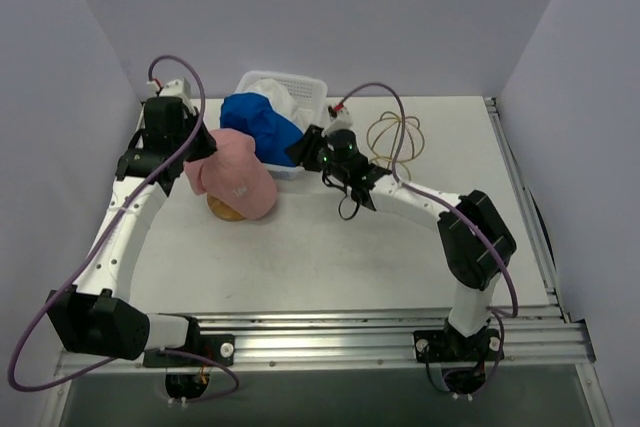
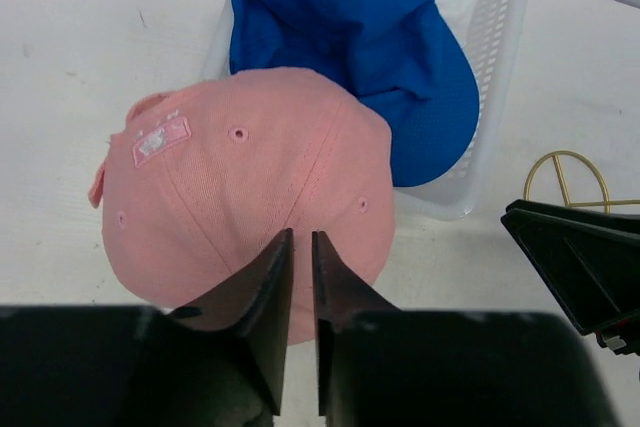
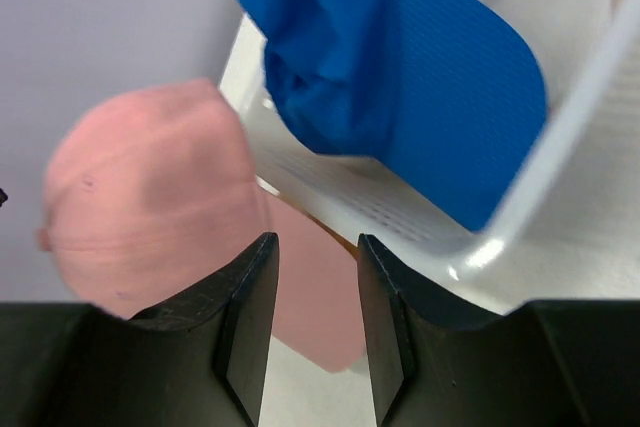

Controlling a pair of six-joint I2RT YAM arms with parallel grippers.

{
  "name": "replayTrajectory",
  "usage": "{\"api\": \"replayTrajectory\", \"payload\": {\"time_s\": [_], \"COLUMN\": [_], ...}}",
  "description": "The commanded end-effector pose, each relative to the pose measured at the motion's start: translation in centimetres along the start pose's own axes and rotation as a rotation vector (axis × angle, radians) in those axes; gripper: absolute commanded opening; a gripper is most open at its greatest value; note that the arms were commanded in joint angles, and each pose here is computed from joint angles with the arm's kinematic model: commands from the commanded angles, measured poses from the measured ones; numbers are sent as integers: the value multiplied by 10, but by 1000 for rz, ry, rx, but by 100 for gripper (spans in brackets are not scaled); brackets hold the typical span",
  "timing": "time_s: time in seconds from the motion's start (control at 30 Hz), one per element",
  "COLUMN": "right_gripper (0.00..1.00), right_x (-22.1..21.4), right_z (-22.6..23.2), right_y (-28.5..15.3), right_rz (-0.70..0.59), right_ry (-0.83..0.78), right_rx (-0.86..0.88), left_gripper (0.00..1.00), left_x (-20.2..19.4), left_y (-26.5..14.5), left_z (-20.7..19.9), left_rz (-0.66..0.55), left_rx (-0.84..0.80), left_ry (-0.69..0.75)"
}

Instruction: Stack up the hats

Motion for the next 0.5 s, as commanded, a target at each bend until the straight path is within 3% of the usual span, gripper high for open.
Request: {"api": "replayTrajectory", "payload": {"time_s": [0.0,0.1,0.27,0.47], "right_gripper": [34,34,33,32], "right_x": [28,22,20,2], "right_z": [44,52,83,88], "right_y": [16,33,56,76], "right_rz": [-50,3,3,46], "right_ry": [-148,-212,-335,-356], "right_rx": [86,105,132,142], "left_gripper": [25,32,35,40], "left_x": [43,49,47,46], "left_y": [-24,-30,-40,-55], "left_z": [-12,-12,2,17], "left_rz": [-129,-134,-146,-170], "left_rx": [-47,-33,78,128], "left_ry": [14,21,12,-17]}}
Point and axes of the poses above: each gripper's point midway between its finger pads, its own y axis out along the fingers, its own z axis along the line the jaws close on, x = y × z, the point moved 8 cm from there along -y, back along the fingers, and after that the axes turned 4 degrees about y, right-handed, at the moved point
